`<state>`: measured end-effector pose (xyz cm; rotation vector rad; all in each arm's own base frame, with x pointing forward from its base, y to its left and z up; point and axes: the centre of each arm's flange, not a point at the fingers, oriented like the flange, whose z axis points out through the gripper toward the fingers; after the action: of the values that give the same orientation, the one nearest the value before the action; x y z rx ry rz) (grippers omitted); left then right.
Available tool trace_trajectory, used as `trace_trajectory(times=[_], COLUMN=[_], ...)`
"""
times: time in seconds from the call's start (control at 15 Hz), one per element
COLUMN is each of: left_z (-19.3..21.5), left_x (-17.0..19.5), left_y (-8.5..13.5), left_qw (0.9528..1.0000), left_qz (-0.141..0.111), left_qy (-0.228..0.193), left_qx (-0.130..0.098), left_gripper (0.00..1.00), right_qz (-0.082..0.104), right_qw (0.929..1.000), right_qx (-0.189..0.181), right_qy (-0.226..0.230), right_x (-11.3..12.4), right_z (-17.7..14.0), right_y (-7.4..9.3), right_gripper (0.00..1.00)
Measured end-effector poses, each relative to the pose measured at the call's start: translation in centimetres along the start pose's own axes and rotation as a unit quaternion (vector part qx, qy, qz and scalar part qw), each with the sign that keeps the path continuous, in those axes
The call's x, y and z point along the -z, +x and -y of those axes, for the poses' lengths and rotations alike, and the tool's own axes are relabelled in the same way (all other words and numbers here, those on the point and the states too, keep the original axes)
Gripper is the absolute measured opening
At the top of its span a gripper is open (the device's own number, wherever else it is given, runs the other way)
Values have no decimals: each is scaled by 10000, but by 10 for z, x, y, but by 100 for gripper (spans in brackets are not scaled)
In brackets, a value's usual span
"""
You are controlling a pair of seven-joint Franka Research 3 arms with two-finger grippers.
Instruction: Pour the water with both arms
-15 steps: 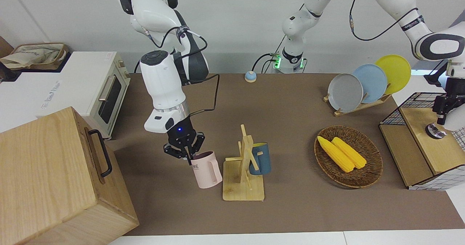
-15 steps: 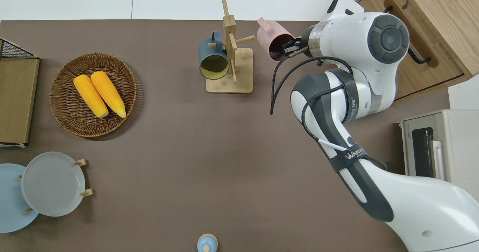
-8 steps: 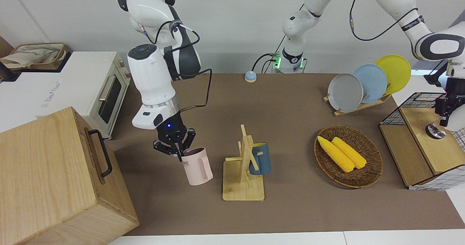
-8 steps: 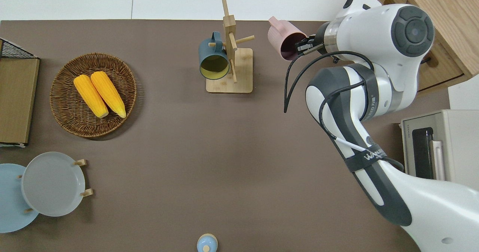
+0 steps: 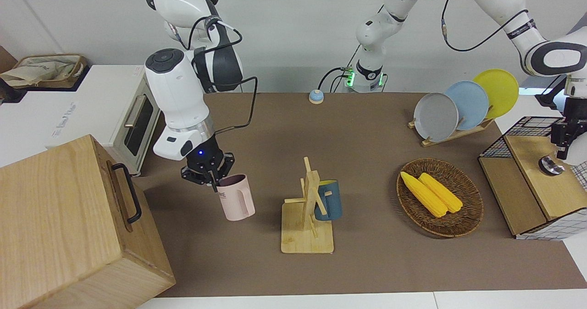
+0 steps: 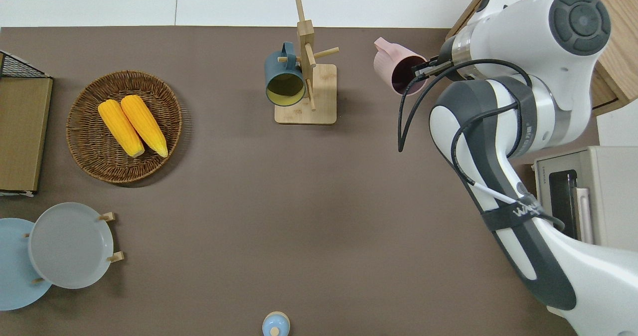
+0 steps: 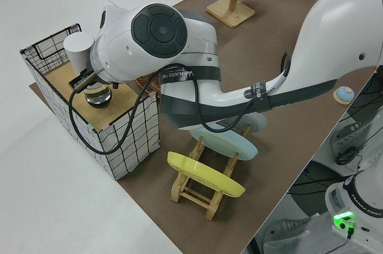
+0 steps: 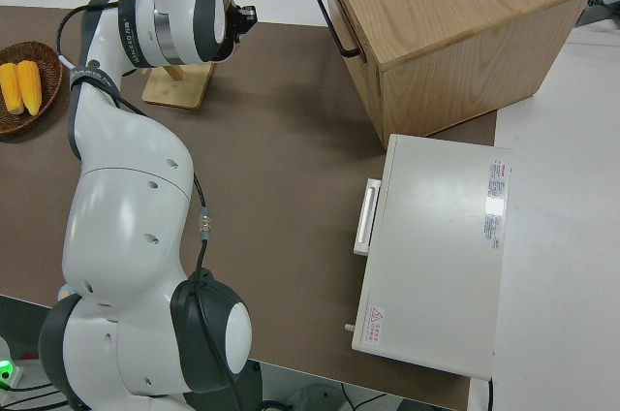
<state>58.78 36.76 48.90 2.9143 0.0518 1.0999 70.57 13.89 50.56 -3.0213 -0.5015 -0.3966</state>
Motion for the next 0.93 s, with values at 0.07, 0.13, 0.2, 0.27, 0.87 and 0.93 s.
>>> trace_trajectory(times=[0.07,0.13,0.2,0.27,0.87,0.93], left_z=[0,-1,-2,-5,-32,-37], left_x=[2,3,4,5,37,42], left_y=[3,5,8,11,54,57], left_qw=[10000,10000,9999,9999,9989,9987], left_qz=[-27,-49,-62,-65,293,319], left_qy=[6,13,16,21,50,14], left_qx=[27,62,90,114,350,390], left_gripper=[64,64,64,64,64,64], right_qz=[220,491,764,1024,2226,2291], right_qw=[9997,9988,9971,9947,9713,9682], right_qx=[18,28,29,31,-824,-982], right_qy=[-41,-55,-30,11,162,195], right_x=[2,5,6,7,-8,-12], right_z=[-2,-3,-2,-1,96,120], right_y=[-6,-13,-21,-29,-82,-84], right_gripper=[4,4,4,4,4,4])
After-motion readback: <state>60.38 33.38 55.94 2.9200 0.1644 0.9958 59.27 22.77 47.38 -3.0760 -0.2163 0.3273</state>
